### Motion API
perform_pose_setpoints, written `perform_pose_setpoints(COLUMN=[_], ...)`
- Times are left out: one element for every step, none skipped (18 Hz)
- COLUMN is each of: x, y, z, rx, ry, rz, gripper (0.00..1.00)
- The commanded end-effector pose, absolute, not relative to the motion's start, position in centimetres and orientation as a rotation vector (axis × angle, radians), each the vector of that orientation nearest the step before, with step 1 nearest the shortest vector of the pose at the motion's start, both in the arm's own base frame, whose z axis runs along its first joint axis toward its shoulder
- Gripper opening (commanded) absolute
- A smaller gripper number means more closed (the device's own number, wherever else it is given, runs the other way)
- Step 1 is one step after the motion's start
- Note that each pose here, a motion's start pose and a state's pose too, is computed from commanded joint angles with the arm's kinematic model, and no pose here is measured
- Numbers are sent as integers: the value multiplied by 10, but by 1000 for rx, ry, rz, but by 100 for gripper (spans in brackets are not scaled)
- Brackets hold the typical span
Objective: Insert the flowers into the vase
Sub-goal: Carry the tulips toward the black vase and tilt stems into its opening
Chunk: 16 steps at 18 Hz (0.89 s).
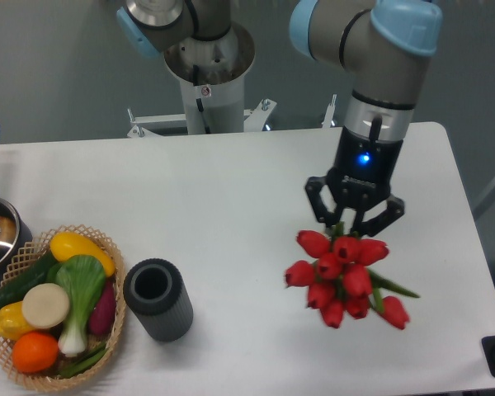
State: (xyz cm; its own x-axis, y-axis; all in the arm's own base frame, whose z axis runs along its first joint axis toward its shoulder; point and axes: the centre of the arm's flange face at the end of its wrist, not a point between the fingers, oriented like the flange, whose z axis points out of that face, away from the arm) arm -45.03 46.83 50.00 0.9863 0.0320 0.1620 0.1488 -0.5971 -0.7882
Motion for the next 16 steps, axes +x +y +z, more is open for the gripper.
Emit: perform_pose_setpoints(x=[-447, -443, -435, -430, -421, -414, -413, -412, -410, -407, -406, -406, -406, -403, -403, -400], y=[471, 475, 482, 487, 496, 503, 505, 507, 508, 509, 509, 511, 512, 514, 517, 521], z=[502, 503, 504, 508, 510, 513, 513, 512, 514, 516, 517, 515, 515, 515, 511, 510], rx=[-2196, -2190, -2184, -2166, -2128, -2077, -2033, -2000, -1969, -1940, -1912, -1887, -1864, -1854, -1852, -1849], ry=[-114, -97, -72, -46, -7, 25, 45, 63, 80, 98, 114, 130, 144, 152, 152, 159], rz=[-161, -153, -147, -130, -135, -166, -205, -244, -273, -294, -313, -337, -354, -370, -383, -392], gripper=[0, 0, 0, 0, 0, 0, 0, 0, 0, 0, 0, 0, 0, 0, 0, 0])
